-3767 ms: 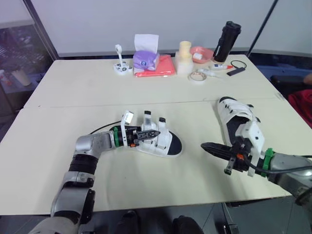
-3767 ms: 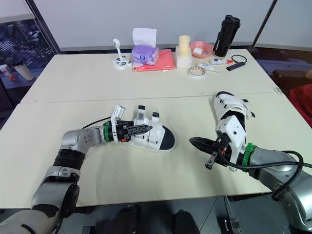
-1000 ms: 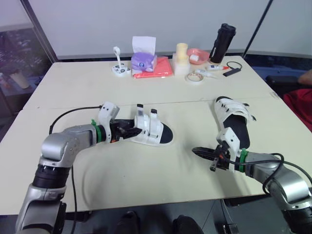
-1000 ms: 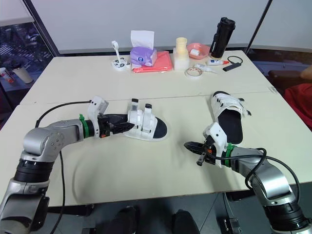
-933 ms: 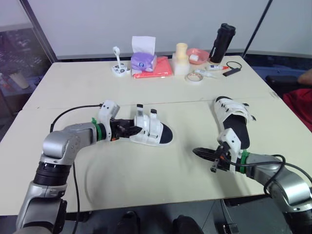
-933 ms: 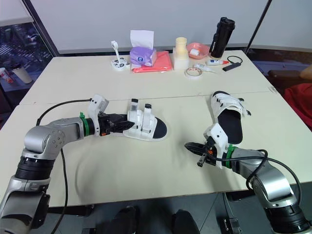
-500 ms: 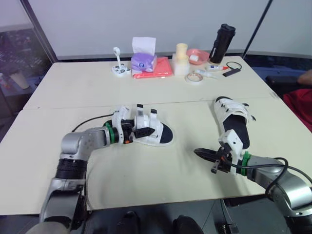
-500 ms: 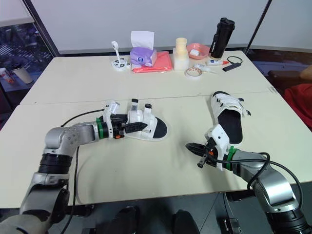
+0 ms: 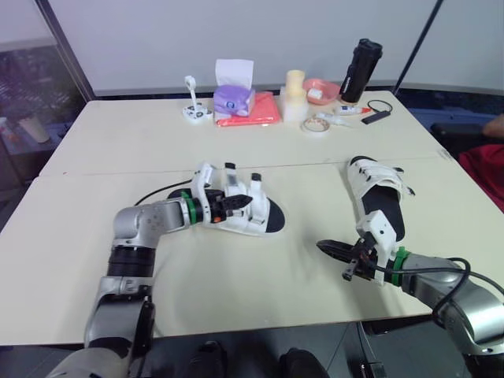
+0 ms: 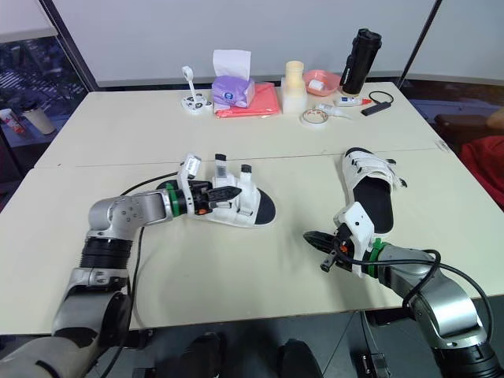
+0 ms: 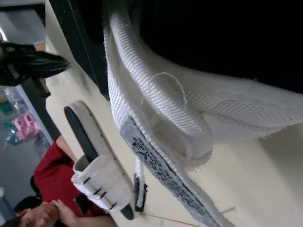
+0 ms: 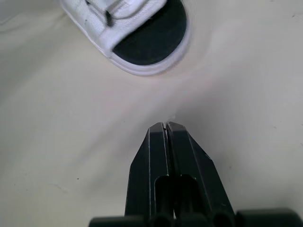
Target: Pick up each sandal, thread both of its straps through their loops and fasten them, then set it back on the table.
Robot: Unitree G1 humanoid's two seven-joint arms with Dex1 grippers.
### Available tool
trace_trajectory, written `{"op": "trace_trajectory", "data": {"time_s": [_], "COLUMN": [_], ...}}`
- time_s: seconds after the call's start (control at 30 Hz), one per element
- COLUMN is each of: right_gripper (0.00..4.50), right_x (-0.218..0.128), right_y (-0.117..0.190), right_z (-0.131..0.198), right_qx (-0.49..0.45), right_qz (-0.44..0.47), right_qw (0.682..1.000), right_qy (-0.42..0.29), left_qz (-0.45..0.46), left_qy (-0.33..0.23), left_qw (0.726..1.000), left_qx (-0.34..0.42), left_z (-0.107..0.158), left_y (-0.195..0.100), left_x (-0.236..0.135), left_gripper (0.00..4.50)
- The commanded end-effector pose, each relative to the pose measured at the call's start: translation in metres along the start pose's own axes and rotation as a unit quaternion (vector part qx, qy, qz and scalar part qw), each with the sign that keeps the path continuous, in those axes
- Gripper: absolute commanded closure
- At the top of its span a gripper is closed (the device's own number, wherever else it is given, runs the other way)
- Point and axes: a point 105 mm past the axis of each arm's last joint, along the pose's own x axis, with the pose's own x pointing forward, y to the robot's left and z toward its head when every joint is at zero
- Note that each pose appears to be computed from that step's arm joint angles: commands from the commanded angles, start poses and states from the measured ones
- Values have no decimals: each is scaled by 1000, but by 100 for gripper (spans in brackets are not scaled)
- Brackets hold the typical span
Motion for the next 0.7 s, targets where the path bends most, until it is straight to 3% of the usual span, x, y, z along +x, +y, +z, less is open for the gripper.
{"op": "trace_trajectory", "data": {"time_s": [0.03, 0.13, 0.2, 0.5, 0.7], "right_gripper": [450, 450, 450, 450, 450], "right_x": [-1, 1, 1, -5, -7], "right_y": [0, 3, 4, 8, 12], "right_z": [12, 14, 14, 21, 29], "right_qx": [-11, -11, -11, -15, -9], "right_qz": [0, 4, 5, -5, -2], "right_qw": [1000, 1000, 1000, 999, 998], "right_qy": [-20, -22, -23, -33, -60], "left_qz": [33, 127, 193, 321, 340], "left_qy": [-170, -284, -330, -347, -322], "left_qw": [985, 949, 920, 852, 856], "left_qx": [7, -56, -84, -225, -218], "left_z": [68, 93, 95, 44, 24], "left_y": [-13, 3, 14, 37, 36], "left_x": [22, 37, 43, 74, 80], "left_gripper": [449, 449, 449, 449, 180]}}
